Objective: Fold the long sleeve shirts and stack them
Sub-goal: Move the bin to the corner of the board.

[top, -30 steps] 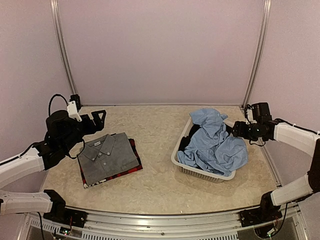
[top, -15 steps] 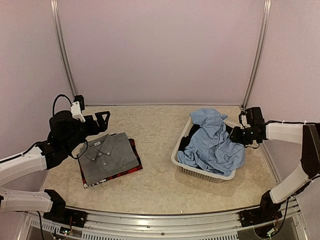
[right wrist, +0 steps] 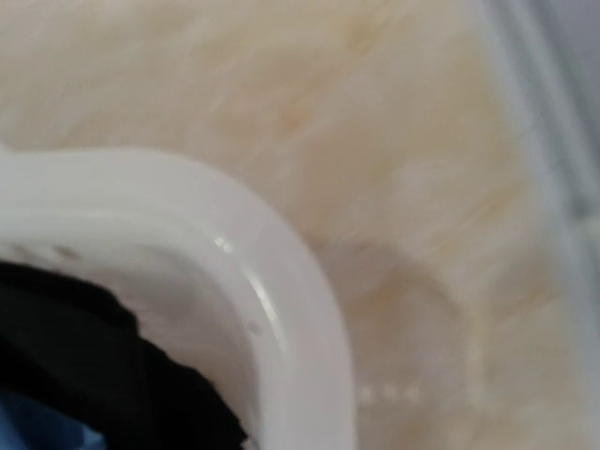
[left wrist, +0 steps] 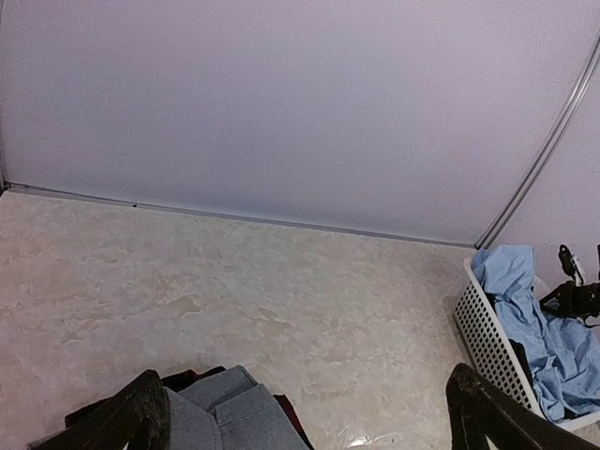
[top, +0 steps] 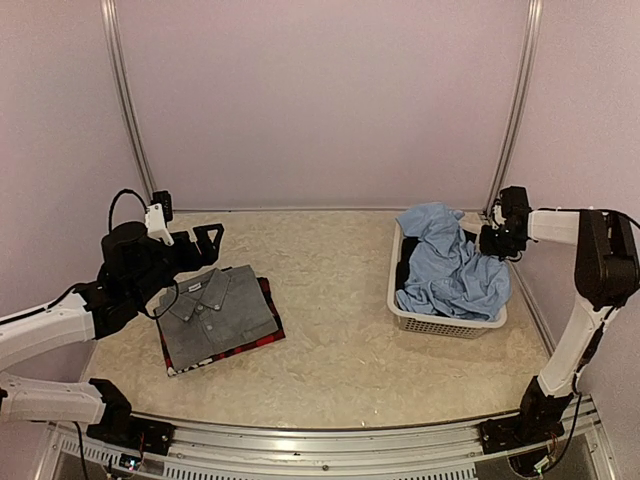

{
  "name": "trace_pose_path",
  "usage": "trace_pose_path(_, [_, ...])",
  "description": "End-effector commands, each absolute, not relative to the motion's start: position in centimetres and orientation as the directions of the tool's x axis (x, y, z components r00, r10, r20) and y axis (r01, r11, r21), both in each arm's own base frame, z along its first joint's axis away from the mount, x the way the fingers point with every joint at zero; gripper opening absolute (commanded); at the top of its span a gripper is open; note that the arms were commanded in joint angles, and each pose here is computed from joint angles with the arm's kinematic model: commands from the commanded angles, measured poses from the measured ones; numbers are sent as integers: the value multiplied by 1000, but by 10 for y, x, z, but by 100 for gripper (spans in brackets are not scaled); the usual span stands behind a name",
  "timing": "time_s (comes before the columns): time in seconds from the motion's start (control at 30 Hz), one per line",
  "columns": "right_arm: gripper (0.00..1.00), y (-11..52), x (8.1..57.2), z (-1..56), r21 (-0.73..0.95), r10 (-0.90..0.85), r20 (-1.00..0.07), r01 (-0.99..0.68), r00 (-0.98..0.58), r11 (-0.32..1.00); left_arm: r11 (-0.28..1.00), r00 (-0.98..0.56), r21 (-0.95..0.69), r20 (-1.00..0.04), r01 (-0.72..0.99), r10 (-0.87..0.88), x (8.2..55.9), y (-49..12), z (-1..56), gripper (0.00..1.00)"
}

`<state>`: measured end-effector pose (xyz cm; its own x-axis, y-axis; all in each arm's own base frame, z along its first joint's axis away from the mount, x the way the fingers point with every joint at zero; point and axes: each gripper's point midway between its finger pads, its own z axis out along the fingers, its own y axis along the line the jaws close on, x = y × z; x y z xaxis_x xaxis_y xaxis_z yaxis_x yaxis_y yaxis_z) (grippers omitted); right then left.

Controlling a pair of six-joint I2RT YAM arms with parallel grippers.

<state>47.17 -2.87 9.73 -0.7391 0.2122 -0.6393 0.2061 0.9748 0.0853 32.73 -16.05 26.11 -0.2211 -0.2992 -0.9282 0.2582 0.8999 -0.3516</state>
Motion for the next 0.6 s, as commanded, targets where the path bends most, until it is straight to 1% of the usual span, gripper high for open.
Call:
trace_pose_path(0.0, [12,-92,464,91,-149,124,-583,256,-803,955,908,-200,-328,-938,260,-282,329,-162,263,99])
trace_pose_path(0.13, [13,-97,469,93,-162,67,-576,194,-815,967,914,-208,-317,-940,252,-269,332,-163,259,99])
trace_pose_path(0.23, [13,-98,462,90,-195,9,-548,138,-837,971,916,-218,-314,-940,249,-263,334,-164,257,99])
trace_pose_path(0.33, [13,-98,452,83,-198,-5,-524,116,-852,973,916,-211,-307,-943,258,-256,335,-166,259,99])
trace_pose_path(0.47, [15,-87,440,79,-161,-21,-509,71,-860,984,919,-200,-292,-949,266,-244,340,-169,265,99])
trace_pose_path(0.57, [16,-89,430,86,-178,-21,-509,82,-861,981,915,-206,-293,-948,278,-240,344,-175,266,99])
